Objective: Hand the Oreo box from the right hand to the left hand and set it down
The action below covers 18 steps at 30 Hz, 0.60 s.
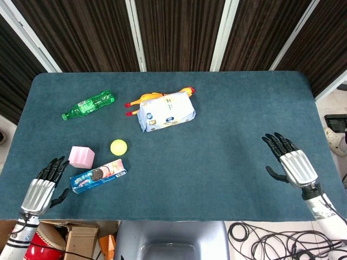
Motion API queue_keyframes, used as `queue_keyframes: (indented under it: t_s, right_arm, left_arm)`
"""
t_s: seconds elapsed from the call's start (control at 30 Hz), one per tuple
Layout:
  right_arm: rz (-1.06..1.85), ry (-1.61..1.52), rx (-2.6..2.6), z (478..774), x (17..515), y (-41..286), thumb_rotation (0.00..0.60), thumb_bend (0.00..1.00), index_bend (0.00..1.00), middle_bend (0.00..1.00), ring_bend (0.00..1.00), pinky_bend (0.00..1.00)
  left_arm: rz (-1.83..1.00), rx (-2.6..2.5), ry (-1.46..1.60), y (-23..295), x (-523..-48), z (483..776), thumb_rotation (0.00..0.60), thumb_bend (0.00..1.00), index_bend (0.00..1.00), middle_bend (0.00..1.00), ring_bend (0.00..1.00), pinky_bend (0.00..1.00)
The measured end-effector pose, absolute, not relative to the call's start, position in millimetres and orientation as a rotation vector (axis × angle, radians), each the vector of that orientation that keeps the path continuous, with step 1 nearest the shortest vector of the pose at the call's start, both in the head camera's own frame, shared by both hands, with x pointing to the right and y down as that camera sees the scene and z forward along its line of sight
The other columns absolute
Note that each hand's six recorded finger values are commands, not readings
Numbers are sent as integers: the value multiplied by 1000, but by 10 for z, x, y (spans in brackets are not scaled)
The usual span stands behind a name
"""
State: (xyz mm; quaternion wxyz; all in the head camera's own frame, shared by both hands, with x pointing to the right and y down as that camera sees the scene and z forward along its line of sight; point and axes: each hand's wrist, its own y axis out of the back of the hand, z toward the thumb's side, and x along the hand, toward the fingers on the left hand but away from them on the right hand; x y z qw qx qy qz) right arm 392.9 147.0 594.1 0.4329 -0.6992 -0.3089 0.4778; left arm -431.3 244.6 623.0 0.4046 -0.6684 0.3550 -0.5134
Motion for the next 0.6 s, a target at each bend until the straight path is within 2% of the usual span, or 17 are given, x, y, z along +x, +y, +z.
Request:
queue_keyframes:
  t_s: [0.3, 0.43, 0.6]
  right_arm:
    - [1223, -775, -1699, 5760, 3963, 1631, 600, 269, 7, 55, 0, 154]
    - [1255, -773, -1663, 5678, 3992, 1735, 600, 269, 6, 54, 0, 149]
    - [1293, -782, -1624, 5594, 4031, 1815, 600, 269, 6, 54, 0, 149]
  left_arm:
    - [-1279, -1417, 886, 2387, -4536, 5517, 600, 332, 33, 26, 0, 193]
    - [-1313, -1392, 841, 2461, -4569, 5431, 600, 332, 40, 40, 0, 187]
    - [-1340, -1421, 834, 2486, -4559, 5471, 600, 332, 48, 57, 0, 187]
